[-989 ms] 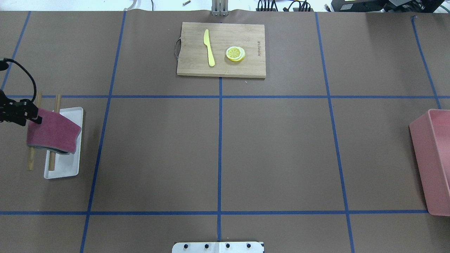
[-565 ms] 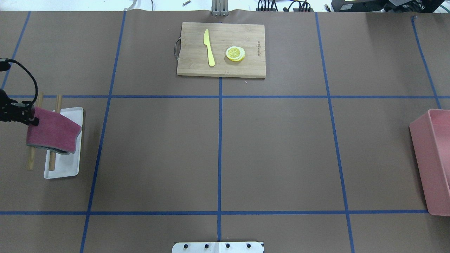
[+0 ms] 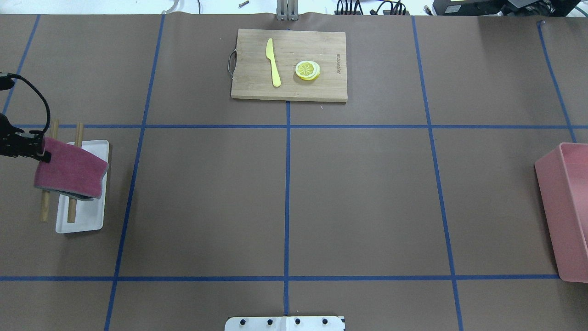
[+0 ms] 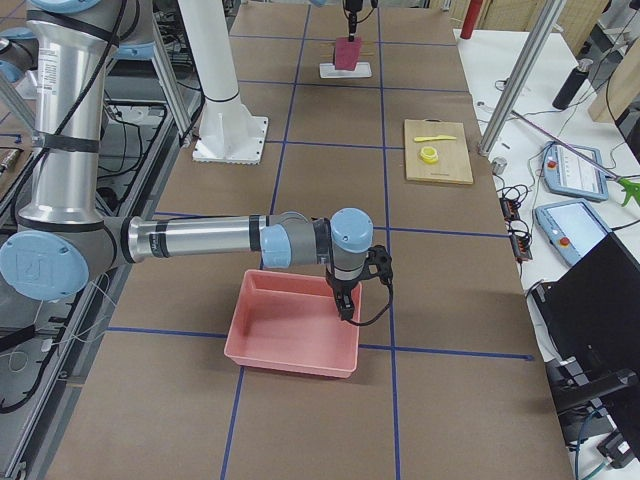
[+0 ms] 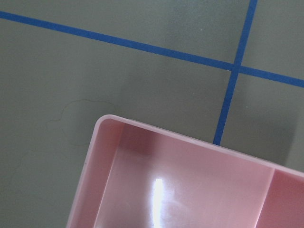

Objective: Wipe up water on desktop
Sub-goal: 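Lift the pink towel off the white tray with the left gripper, then carry the towel to table center with left gripper while right gripper approaches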

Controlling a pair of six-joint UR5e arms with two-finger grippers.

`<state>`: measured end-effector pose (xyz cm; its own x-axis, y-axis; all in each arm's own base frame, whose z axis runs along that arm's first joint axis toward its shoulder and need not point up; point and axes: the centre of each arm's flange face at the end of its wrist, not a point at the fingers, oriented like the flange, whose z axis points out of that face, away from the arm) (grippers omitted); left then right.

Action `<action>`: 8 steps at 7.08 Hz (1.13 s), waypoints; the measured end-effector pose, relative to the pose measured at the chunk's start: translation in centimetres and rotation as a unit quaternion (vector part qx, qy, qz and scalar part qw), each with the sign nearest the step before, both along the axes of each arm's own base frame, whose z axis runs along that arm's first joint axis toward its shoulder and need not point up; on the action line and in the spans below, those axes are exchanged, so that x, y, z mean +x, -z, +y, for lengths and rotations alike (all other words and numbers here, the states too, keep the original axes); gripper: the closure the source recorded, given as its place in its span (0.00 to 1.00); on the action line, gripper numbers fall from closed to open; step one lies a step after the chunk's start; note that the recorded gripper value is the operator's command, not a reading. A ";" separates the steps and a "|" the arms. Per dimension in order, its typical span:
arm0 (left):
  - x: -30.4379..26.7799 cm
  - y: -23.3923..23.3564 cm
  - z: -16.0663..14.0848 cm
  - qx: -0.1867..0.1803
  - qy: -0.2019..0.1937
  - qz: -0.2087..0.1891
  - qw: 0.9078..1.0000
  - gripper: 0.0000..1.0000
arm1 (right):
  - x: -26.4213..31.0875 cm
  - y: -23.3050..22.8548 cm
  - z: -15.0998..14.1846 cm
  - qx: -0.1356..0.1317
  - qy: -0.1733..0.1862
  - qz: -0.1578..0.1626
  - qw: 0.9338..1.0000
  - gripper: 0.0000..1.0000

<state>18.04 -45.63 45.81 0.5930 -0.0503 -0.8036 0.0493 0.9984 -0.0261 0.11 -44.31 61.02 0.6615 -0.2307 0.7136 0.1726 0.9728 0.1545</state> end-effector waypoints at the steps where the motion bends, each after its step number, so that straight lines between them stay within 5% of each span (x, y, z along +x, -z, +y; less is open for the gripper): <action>1: -0.3 1.4 0.3 0.010 0.000 0.009 1.000 1.00 | 0.0 0.1 0.0 0.001 0.000 0.000 1.000 0.00; 3: -0.2 5.6 0.4 0.016 -0.009 0.051 0.999 1.00 | -0.5 1.1 -0.5 0.008 0.002 -0.010 1.000 0.00; 5: 2.4 14.3 -1.6 -0.009 0.022 0.104 0.994 1.00 | -3.1 5.3 -2.7 0.042 0.023 -0.031 0.998 0.00; 8: 13.4 29.8 -3.3 -0.041 0.042 0.148 0.987 1.00 | -14.4 18.8 -5.3 0.052 0.033 -0.075 0.995 0.00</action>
